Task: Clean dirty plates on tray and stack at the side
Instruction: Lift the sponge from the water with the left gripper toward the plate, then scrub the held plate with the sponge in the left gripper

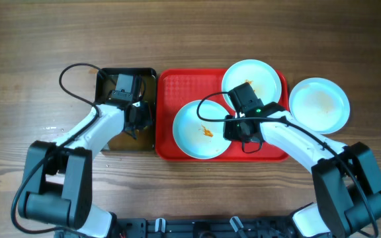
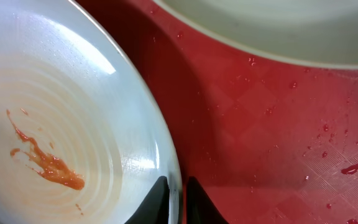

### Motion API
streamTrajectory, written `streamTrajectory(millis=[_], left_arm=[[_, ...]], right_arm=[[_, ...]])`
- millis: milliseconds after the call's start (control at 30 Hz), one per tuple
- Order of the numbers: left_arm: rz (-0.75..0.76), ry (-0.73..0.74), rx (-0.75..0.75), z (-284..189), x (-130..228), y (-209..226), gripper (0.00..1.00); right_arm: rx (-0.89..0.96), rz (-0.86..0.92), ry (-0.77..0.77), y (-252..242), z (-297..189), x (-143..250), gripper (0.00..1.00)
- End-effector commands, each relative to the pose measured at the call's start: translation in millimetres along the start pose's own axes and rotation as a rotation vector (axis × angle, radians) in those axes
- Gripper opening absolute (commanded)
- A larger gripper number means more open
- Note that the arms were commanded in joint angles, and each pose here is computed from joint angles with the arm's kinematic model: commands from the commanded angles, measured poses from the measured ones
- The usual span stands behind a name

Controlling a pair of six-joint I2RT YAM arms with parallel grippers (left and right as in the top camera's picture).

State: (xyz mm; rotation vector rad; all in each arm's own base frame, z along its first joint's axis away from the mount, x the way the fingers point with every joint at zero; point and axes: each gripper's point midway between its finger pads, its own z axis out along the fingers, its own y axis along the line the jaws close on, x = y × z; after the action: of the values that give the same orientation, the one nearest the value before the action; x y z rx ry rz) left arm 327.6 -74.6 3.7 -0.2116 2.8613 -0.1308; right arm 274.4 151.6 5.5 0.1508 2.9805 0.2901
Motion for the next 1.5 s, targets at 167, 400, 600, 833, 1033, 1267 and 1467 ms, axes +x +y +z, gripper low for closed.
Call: streamTrajectory(millis=[167,400,600,833,1033,1267,1467], left_arm=[[0.007,-0.233,0.090,-74.5,-38.5,-15.2,0.04],[0.006,-0.252,0.098,-81.4,-40.3,-16.1,0.04],[0.006,-0.251,0.097,-81.1,-40.2,-16.1,0.04],[-0.006,-0.176,0.274,-82.9,-27.8,-45.9,0.04],[0.038,-0.034,0.594,-89.3,-1.0,-120.5,0.04],[0.082,0.078,0.673,-54.8,40.3,-197.9,0.04],[0.007,0.165,0.667,-18.0,61.2,-218.9,0.04]], right_arm=[[-0.002,-0.015,-0.014,1.1,-3.1,-2.3,0.12],[-0.021,-0.019,-0.045,5.9,-3.3,-9.8,0.12],[-0.029,-0.020,-0.057,7.8,-3.5,-12.8,0.04],[-0.029,-0.020,-0.057,7.8,-3.5,-12.8,0.04],[-0.038,-0.020,-0.051,9.4,-3.5,-11.7,0.04],[-0.037,-0.021,-0.050,9.3,-3.5,-11.5,0.04],[-0.036,-0.020,-0.048,8.8,-3.4,-10.9,0.04]])
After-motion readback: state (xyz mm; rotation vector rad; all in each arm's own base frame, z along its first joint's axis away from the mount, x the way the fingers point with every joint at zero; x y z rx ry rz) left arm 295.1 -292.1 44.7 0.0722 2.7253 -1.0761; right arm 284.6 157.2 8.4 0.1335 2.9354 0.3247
